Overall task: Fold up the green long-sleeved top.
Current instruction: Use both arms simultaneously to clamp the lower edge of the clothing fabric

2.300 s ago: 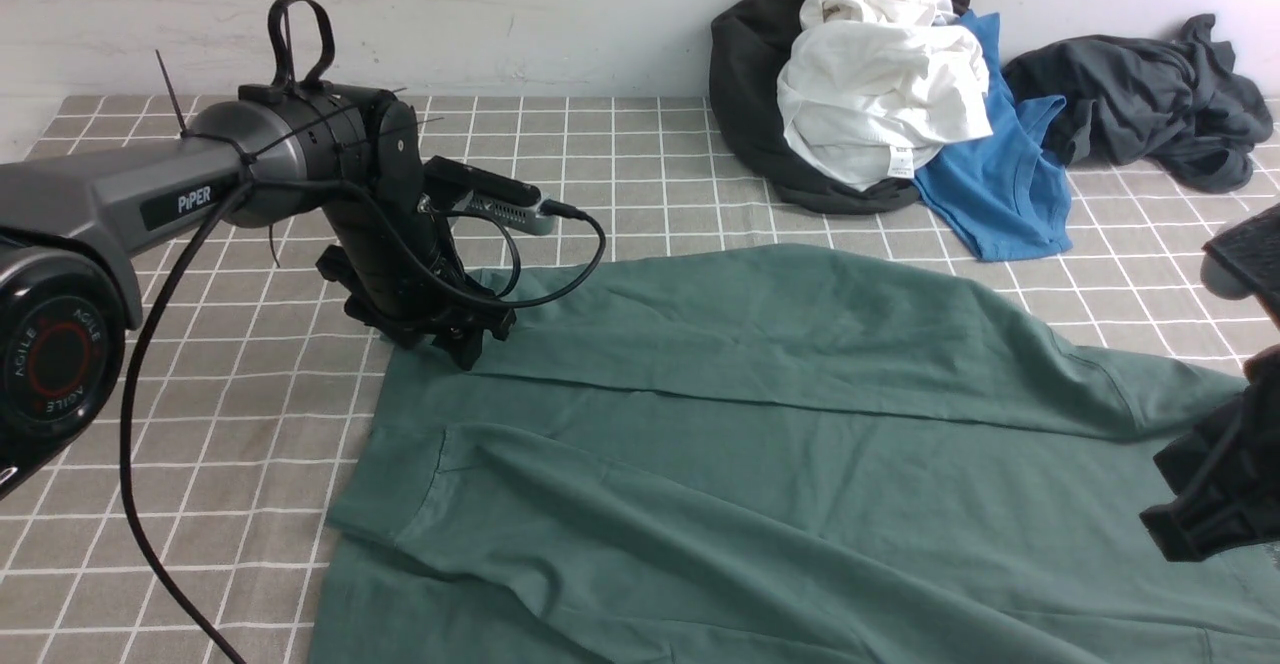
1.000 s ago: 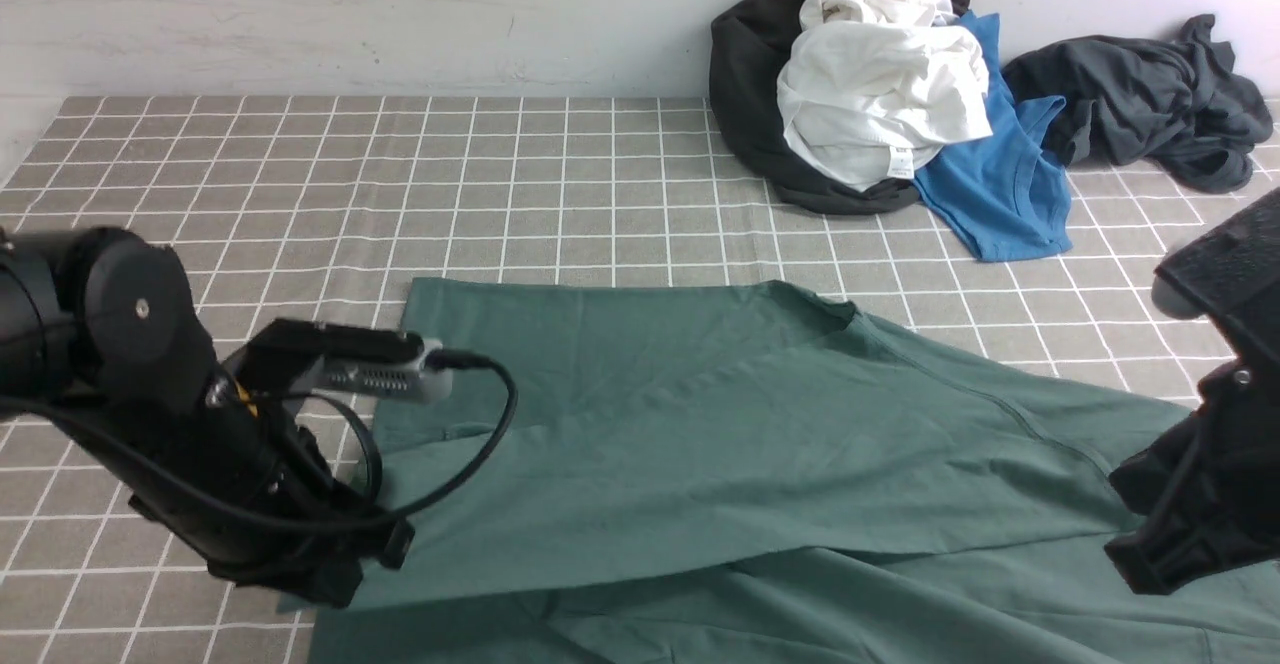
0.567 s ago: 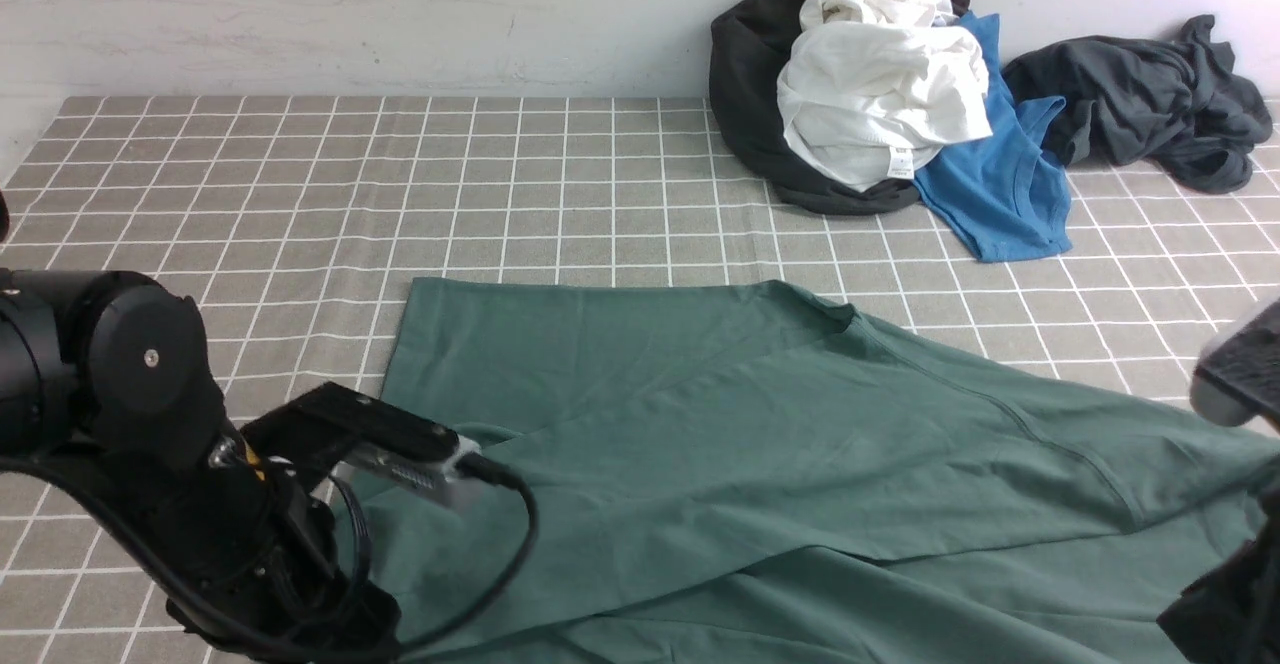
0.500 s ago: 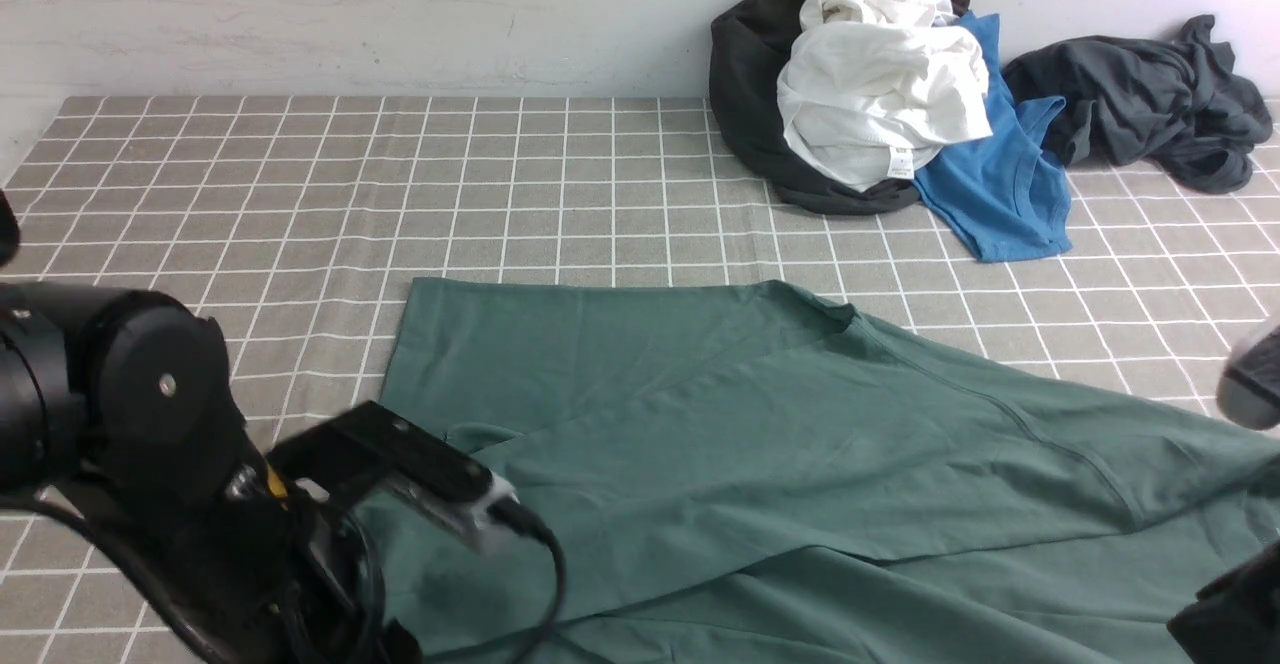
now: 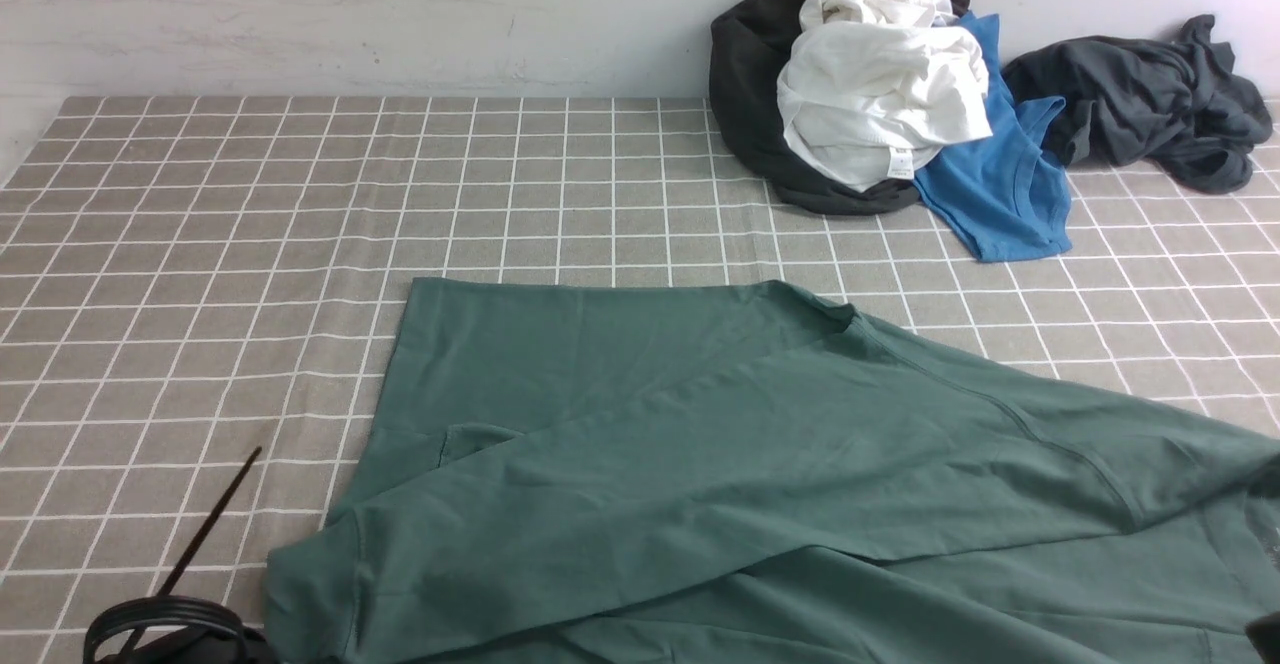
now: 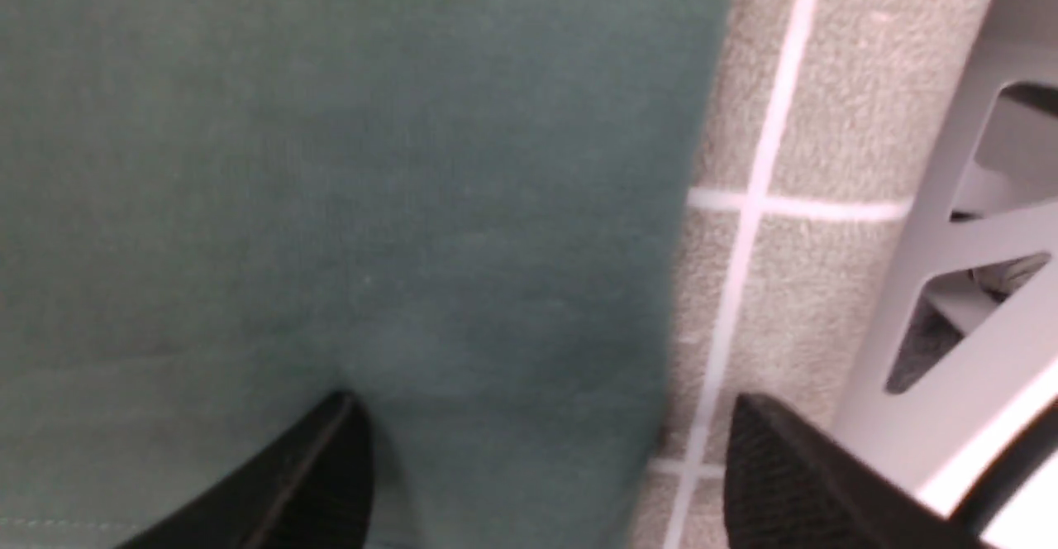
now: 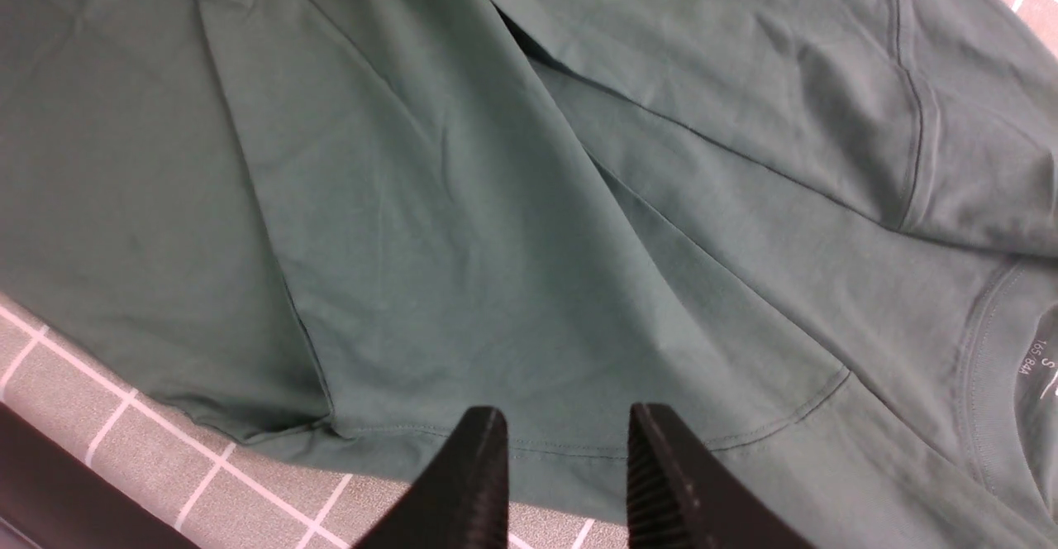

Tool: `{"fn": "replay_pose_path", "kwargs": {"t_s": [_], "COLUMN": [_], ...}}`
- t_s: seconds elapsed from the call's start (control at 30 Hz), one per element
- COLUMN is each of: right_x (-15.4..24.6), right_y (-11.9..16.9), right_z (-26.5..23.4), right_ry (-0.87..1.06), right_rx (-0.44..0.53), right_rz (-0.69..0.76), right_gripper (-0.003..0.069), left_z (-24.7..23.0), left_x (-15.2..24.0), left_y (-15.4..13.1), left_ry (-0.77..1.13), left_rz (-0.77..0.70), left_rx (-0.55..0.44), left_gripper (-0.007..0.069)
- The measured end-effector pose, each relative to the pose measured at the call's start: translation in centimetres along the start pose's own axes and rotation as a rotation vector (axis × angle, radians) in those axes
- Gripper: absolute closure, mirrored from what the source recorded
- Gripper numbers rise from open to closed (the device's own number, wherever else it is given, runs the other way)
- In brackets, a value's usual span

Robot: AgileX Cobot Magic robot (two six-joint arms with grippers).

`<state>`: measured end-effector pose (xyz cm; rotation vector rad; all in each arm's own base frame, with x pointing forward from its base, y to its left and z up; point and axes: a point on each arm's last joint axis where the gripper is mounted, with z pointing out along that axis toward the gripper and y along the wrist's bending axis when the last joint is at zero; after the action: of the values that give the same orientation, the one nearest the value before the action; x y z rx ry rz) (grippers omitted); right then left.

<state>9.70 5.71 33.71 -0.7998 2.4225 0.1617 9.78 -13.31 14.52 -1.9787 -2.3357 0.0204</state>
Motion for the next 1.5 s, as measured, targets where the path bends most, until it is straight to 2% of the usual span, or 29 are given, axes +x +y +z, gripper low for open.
{"fn": "replay_pose_path", "kwargs": {"t_s": [0.6,0.7,0.8,0.87,0.93,0.97,1.27,1.43,1.5], "right_x": [0.0,0.0,0.0,0.0,0.0,0.0,0.0,0.4,1.1], "right_y": [0.1,0.2,0.1,0.1,0.1,0.1,0.2,0.5,0.9], "right_z": [0.0,0.0,0.0,0.0,0.0,0.0,0.0,1.1,2.9], "right_ry": [0.000,0.000,0.000,0.000,0.000,0.000,-0.001,0.039,0.109], "right_rx": [-0.014,-0.016,-0.016,-0.016,-0.016,-0.016,-0.019,-0.061,-0.108], "right_rz": [0.003,0.000,-0.002,-0.005,-0.016,-0.016,-0.102,-0.215,-0.262], "right_gripper": [0.0449,0.0449,0.0449,0.0449,0.0449,0.0449,0.0425,0.0329,0.0262], "left_z": [0.0,-0.2,-0.4,-0.5,-0.8,-0.8,-0.8,-1.9,-2.6], "left_x": [0.0,-0.1,-0.5,-0.5,-0.8,-0.8,-0.6,0.8,1.6], "left_y": [0.7,1.0,1.6,1.7,2.1,2.1,2.1,1.5,1.1], "left_ry": [0.004,0.004,0.004,0.001,-0.014,-0.015,0.017,0.088,0.092], "left_rz": [-0.204,-0.238,-0.269,-0.275,-0.273,-0.271,-0.288,-0.351,-0.369], "left_rx": [-0.075,-0.101,-0.148,-0.158,-0.187,-0.189,-0.184,-0.176,-0.181], "left_gripper": [0.0095,0.0125,0.0200,0.0224,0.0292,0.0296,0.0596,0.0623,0.0623]}}
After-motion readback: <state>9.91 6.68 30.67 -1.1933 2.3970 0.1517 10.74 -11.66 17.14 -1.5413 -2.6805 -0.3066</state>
